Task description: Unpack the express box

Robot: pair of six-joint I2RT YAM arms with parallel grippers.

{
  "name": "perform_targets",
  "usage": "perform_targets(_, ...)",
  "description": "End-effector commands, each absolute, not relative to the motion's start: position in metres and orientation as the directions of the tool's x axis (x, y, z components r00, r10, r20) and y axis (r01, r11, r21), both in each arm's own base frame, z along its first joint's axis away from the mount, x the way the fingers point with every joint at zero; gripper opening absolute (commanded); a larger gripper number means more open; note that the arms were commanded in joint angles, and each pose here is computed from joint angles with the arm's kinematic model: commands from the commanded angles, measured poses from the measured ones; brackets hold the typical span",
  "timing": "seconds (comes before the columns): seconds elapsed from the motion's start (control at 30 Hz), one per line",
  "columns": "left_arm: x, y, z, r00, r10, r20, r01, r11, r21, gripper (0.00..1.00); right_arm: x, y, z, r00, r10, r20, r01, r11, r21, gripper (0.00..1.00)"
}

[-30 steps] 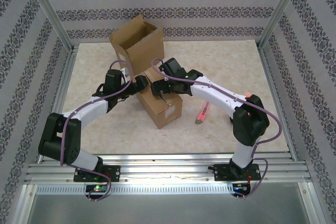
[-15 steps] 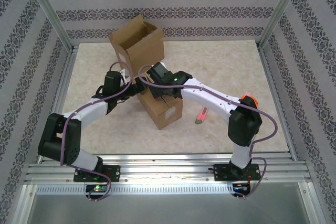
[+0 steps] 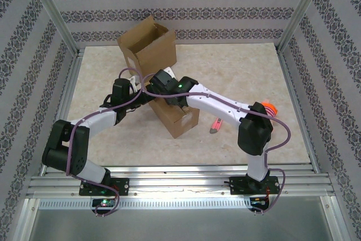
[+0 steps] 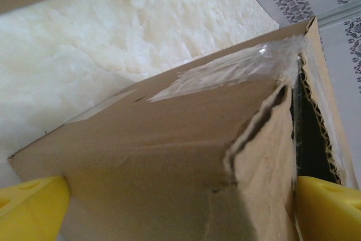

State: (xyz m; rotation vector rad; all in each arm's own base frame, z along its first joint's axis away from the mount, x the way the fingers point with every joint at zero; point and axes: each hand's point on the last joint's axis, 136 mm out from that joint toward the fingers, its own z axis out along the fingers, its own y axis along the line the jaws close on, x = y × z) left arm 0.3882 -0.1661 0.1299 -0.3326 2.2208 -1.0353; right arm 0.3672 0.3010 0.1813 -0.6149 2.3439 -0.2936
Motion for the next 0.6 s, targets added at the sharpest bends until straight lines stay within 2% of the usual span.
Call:
perform_targets(0.0, 0.364, -0.17, 0.094, -0.834, -0.422, -0.355, -0.017, 0.663, -0.748, 1.0, 0.381, 0.278, 0.194, -0.636, -0.544, -0.547, -0.265, 0.82, -0.507, 0.66)
perform_targets(0.27, 0.357, -0.166, 0.068, -0.859, -0.392, -0.33, -0.043, 0.697, -0.716, 1.0, 0.39, 0.275, 0.23, -0.565, -0.603, -0.563, -0.204, 0.764, -0.613, 0.54)
perform_targets(0.57, 0.353, -0.16, 0.055, -0.87, -0.379, -0.316, -0.061, 0.718, -0.693, 1.0, 0.398, 0.267, 0.263, -0.52, -0.649, -0.555, -0.157, 0.712, -0.685, 0.51)
